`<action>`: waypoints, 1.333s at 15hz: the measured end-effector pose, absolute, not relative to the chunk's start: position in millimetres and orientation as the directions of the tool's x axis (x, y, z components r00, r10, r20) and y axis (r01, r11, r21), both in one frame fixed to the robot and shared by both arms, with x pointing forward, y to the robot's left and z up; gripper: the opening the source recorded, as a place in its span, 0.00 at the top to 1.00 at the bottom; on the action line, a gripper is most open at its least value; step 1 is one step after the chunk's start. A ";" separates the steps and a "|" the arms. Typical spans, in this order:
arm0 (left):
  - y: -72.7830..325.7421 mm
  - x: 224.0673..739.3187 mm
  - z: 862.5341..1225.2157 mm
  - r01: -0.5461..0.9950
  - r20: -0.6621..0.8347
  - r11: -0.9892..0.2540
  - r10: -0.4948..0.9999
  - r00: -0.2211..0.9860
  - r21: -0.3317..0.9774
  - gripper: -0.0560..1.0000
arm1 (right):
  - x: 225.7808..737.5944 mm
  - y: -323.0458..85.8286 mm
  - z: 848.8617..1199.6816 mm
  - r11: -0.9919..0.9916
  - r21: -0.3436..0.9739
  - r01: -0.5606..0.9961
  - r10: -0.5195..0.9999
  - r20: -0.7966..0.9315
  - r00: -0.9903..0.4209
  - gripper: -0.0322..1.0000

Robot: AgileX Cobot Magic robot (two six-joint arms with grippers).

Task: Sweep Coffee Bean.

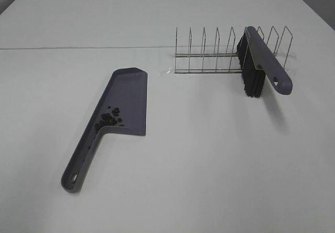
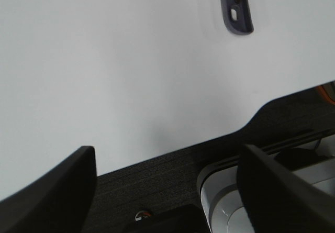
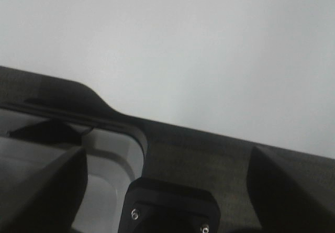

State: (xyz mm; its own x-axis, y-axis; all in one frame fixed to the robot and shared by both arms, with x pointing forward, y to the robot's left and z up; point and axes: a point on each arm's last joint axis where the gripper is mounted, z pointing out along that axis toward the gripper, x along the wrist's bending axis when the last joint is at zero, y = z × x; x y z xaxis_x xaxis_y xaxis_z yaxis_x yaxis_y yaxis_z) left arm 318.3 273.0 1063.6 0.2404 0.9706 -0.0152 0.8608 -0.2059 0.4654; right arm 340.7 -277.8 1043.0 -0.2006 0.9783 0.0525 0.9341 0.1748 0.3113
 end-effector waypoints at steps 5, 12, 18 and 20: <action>267.1 299.5 1041.8 0.718 -0.037 -0.362 0.880 0.474 0.595 0.27 | 265.8 -289.6 1054.7 0.156 0.741 0.653 0.975 -0.009 -0.223 0.21; 266.3 299.4 1040.6 0.711 -0.035 -0.373 0.872 0.488 0.596 0.27 | 246.8 -292.4 1053.5 0.140 0.840 0.524 0.975 -0.024 -0.221 0.21; 269.9 294.9 1043.3 0.700 -0.038 -0.340 0.885 0.463 0.628 0.27 | 247.0 -292.5 1053.5 0.121 0.840 0.529 0.982 -0.023 -0.188 0.21; 280.8 285.1 1048.5 0.680 -0.031 -0.230 0.937 0.348 0.697 0.27 | 247.8 -293.2 1053.6 0.057 0.840 0.539 0.997 -0.020 -0.075 0.21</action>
